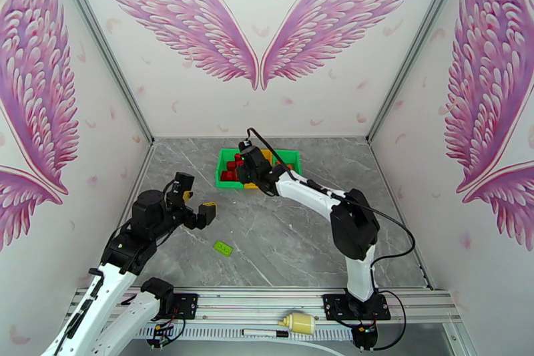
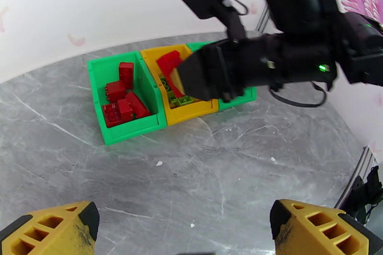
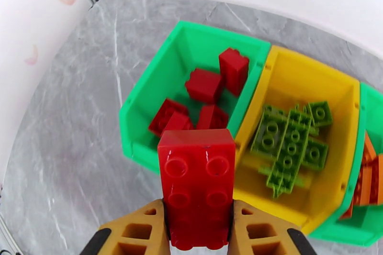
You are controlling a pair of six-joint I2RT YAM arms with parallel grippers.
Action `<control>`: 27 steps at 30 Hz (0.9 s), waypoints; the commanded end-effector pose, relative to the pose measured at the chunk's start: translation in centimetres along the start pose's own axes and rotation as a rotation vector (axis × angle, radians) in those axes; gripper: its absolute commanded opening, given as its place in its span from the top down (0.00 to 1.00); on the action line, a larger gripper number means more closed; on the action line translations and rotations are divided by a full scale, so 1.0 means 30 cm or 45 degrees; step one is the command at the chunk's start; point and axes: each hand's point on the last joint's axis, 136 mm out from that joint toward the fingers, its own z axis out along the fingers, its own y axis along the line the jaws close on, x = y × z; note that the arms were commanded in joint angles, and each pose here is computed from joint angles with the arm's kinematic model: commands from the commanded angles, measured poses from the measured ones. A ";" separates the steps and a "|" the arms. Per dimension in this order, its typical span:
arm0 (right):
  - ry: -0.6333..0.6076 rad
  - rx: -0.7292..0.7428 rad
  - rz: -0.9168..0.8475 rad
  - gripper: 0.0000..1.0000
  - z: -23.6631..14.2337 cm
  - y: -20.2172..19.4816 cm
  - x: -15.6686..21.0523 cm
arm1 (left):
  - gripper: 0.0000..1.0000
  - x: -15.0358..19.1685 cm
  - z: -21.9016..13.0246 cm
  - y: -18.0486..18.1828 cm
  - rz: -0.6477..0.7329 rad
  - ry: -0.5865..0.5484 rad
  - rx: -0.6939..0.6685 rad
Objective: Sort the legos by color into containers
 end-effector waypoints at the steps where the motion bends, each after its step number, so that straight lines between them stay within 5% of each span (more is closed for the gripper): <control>1: -0.062 -0.034 -0.020 0.76 0.083 0.022 -0.069 | 0.01 0.039 0.003 0.002 -0.005 0.047 0.006; 11: -0.080 -0.043 -0.047 0.75 0.273 0.032 -0.088 | 0.01 0.037 0.001 0.005 0.007 0.047 0.000; 14: -0.073 -0.037 -0.064 0.61 0.280 0.032 -0.089 | 0.01 0.034 0.003 0.010 0.015 0.041 -0.010; 20: -0.076 -0.058 -0.112 0.32 0.194 0.046 -0.112 | 0.01 0.020 -0.011 0.021 0.049 0.040 -0.040; 27: -0.085 -0.146 -0.212 0.24 -0.004 0.103 -0.039 | 0.01 0.029 -0.012 0.091 -0.061 0.032 -0.135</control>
